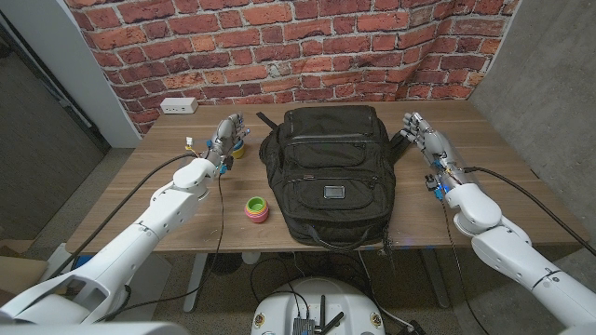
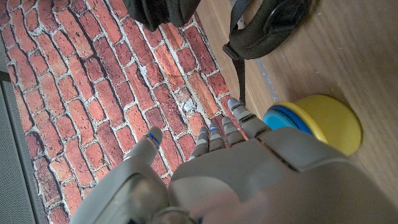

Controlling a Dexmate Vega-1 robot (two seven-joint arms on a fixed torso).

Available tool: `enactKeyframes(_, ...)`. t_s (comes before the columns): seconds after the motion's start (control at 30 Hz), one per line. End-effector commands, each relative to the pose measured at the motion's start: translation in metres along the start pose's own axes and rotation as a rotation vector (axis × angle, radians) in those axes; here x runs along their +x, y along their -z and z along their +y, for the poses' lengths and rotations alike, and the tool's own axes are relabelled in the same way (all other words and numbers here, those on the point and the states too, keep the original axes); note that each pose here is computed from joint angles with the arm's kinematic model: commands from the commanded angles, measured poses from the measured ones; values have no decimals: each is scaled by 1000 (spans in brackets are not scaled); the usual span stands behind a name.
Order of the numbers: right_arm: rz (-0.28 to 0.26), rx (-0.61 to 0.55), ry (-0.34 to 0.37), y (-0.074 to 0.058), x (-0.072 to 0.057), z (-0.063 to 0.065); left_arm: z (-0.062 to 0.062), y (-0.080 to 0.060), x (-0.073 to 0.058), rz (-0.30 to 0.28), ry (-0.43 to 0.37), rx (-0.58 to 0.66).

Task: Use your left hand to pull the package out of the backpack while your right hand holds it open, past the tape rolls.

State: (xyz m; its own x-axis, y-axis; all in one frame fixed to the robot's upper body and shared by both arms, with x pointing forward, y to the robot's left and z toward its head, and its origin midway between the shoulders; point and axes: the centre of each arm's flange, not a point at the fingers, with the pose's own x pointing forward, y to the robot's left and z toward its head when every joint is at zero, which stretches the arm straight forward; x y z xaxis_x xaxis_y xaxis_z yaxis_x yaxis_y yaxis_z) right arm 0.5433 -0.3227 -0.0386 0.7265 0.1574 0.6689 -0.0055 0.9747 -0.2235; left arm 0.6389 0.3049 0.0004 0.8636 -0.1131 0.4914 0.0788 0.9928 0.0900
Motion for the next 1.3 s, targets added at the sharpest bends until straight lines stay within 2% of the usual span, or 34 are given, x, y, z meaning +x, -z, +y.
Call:
enactKeyframes(0.03, -27, -87, -5, -14, -24, 8, 0, 1, -1, 16, -2, 7)
enactKeyframes(0.23, -58, -120, 33, -21, -34, 14, 0, 2, -1, 25, -6, 4)
enactKeyframes(0.6, -86, -236, 21, -35, -58, 27, 4, -7, 1, 39, -11, 61)
enactKeyframes(0.97, -112, -322, 25, -48, -77, 36, 1, -4, 0, 41, 2, 48)
enactKeyframes(1.3, -137, -450, -6, -55, -93, 49, 2, -3, -2, 43, 5, 49)
